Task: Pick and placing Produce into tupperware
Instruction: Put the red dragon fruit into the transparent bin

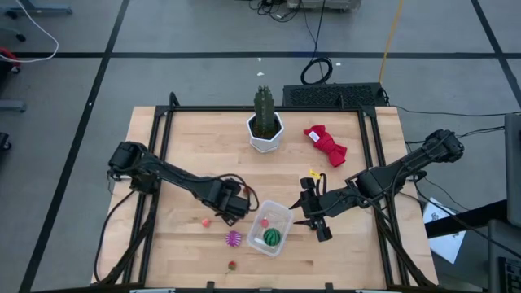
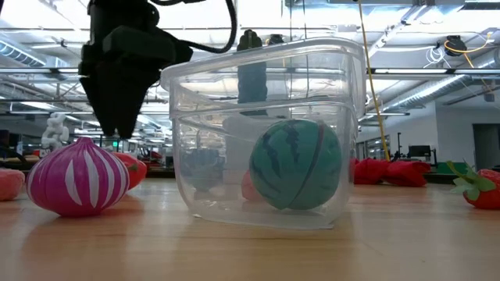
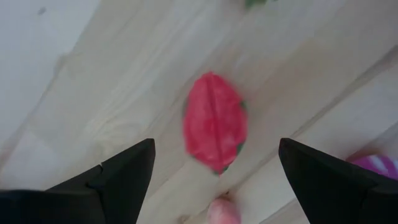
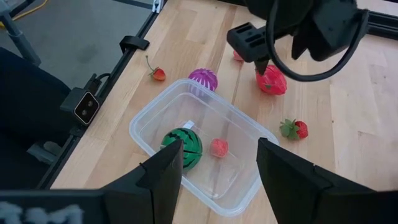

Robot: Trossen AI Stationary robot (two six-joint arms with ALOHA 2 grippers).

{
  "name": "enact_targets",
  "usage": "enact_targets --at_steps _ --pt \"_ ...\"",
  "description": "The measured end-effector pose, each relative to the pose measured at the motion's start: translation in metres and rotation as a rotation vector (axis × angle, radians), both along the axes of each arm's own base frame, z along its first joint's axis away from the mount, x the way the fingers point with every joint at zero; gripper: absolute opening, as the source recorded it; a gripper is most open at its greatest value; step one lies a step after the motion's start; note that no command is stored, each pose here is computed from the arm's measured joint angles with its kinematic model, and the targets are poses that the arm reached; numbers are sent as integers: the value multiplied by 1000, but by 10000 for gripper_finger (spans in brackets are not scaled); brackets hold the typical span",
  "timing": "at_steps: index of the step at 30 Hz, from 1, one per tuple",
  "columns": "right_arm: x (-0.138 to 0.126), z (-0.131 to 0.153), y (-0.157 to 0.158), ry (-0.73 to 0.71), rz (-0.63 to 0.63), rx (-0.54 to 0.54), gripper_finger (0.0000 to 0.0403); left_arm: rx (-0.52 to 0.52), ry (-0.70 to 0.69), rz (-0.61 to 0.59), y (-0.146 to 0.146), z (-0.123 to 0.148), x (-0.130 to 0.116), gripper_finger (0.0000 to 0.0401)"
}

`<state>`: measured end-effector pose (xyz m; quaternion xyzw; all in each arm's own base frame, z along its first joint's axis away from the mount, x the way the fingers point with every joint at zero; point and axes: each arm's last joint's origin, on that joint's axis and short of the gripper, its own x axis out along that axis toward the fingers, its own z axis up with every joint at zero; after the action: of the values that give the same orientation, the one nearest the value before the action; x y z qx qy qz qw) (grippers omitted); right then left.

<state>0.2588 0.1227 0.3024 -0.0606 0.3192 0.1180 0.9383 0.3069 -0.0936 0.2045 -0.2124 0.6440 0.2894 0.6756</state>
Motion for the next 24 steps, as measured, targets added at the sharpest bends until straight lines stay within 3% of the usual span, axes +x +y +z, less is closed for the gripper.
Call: enact_targets --at_steps 24 --pt "0 1 0 -6 0 3 196 -23 -31 16 17 -37 -4 349"
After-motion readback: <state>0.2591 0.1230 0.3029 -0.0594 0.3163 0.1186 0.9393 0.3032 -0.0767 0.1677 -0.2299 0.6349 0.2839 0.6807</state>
